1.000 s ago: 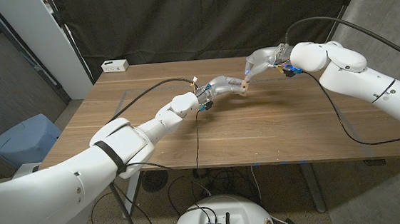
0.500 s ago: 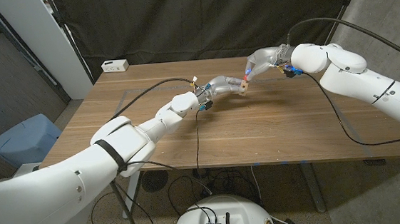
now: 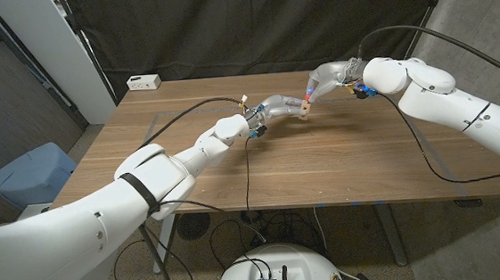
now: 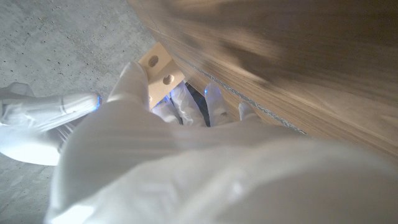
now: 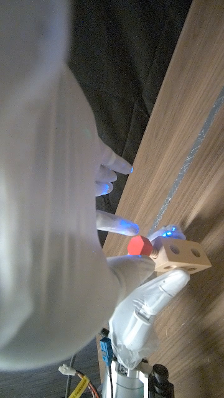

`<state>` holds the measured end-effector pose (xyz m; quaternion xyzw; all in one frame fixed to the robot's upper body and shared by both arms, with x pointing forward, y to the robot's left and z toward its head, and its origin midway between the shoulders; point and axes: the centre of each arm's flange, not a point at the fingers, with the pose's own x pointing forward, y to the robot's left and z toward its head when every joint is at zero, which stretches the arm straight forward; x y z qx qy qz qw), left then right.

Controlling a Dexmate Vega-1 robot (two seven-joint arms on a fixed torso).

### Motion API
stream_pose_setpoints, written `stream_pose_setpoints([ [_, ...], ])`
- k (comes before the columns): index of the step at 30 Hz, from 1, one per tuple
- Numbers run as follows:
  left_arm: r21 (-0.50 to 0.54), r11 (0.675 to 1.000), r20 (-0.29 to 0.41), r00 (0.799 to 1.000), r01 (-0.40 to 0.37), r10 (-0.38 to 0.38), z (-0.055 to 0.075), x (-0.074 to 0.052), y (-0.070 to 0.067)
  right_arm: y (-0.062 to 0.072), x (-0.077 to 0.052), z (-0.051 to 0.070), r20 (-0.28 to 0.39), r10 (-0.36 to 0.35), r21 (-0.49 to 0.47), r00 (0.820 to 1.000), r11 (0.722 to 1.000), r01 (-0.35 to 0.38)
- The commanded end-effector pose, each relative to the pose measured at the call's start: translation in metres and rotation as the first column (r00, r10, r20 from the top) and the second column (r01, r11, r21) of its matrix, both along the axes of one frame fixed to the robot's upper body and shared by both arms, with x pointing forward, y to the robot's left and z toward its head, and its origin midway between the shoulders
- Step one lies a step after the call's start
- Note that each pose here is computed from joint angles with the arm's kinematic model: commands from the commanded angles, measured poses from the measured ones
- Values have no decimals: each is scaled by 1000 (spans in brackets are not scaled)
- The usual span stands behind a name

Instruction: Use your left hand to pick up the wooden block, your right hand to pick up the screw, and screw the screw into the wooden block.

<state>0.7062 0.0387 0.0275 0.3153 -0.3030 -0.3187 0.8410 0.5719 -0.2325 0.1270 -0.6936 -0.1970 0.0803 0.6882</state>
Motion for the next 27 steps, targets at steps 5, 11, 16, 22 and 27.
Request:
stream_pose_setpoints([
  [5,-1,1000,-4,1000,-5,5,0,1,-1,0,4,-2,1,0,3,1000,1000,0],
  [11,1,1000,-1,1000,-1,1,0,0,-2,0,4,-2,3,0,5,1000,1000,0],
  [16,2,1000,4,1000,4,-4,0,-1,-2,0,4,-2,6,1,6,1000,1000,-1],
  [22,2,1000,8,1000,10,-10,0,-2,-2,1,3,-2,8,2,3,1000,1000,-2],
  [27,4,1000,11,1000,12,-12,0,-2,-2,1,3,-1,8,2,3,1000,1000,-2],
])
